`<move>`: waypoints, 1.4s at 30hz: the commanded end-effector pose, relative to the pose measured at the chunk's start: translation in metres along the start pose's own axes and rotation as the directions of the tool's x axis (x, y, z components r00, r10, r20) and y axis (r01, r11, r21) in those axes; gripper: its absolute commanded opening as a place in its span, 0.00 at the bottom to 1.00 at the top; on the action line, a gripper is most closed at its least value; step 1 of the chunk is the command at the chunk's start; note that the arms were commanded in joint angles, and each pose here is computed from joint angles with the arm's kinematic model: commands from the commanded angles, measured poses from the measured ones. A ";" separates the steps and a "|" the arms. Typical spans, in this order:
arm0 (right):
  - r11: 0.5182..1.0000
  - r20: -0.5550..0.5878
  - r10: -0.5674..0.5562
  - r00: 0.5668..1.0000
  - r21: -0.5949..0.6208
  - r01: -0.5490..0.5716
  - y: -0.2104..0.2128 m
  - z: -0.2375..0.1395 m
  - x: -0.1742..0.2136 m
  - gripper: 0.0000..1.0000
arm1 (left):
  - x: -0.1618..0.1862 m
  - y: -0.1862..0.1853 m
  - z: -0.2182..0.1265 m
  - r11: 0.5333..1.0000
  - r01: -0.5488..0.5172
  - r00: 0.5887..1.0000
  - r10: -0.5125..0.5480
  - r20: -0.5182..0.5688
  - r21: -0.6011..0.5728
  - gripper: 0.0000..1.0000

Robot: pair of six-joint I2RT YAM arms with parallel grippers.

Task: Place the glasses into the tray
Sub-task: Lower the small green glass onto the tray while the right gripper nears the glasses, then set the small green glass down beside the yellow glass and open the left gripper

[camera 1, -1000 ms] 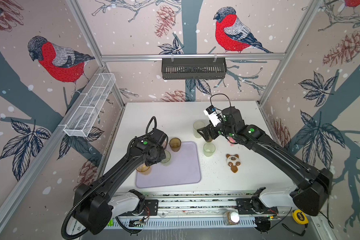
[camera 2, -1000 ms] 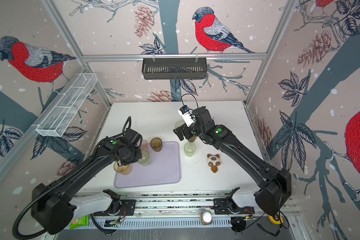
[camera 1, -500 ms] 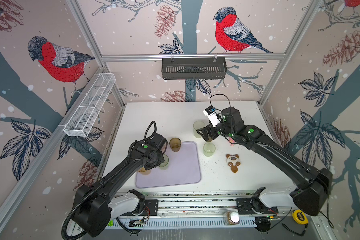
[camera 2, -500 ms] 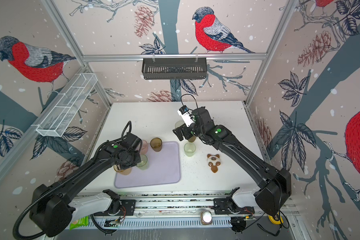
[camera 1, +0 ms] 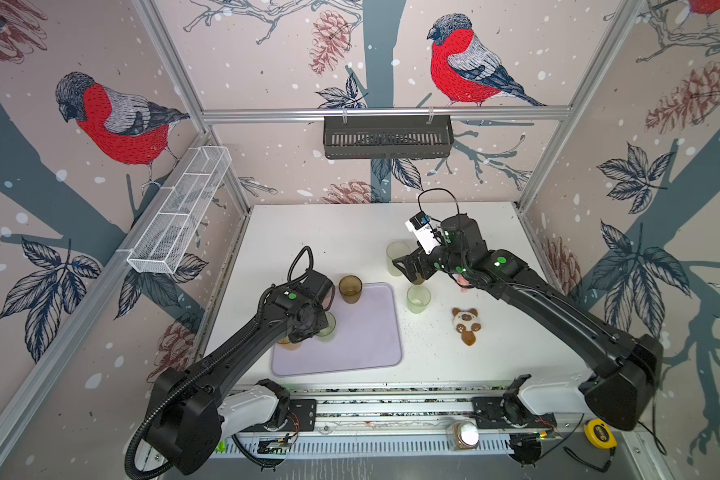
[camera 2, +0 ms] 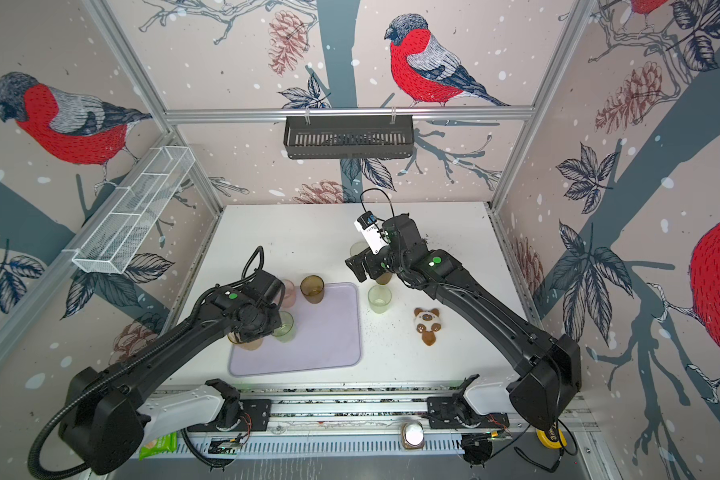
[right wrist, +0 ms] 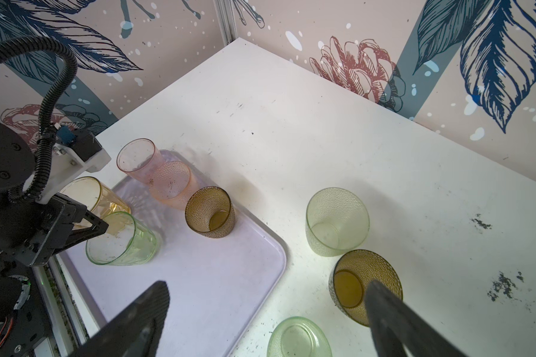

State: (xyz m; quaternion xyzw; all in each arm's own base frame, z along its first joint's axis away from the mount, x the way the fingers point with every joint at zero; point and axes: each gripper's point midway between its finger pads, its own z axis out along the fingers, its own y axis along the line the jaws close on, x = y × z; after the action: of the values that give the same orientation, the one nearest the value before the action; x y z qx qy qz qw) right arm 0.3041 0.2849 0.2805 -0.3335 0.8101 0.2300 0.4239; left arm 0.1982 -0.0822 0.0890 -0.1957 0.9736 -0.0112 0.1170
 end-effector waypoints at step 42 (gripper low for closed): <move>1.000 0.029 -0.028 0.999 0.013 0.028 -0.001 -0.001 -0.010 1.00 | 0.001 0.010 0.008 0.999 0.026 0.999 -0.026 0.021 -0.034 0.00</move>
State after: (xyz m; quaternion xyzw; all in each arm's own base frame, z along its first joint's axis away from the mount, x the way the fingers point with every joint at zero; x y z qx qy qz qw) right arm 0.3056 0.2851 0.2813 -0.3398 0.8072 0.2242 0.4274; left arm 0.1967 -0.0796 0.0793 -0.2012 0.9723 -0.0072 0.1185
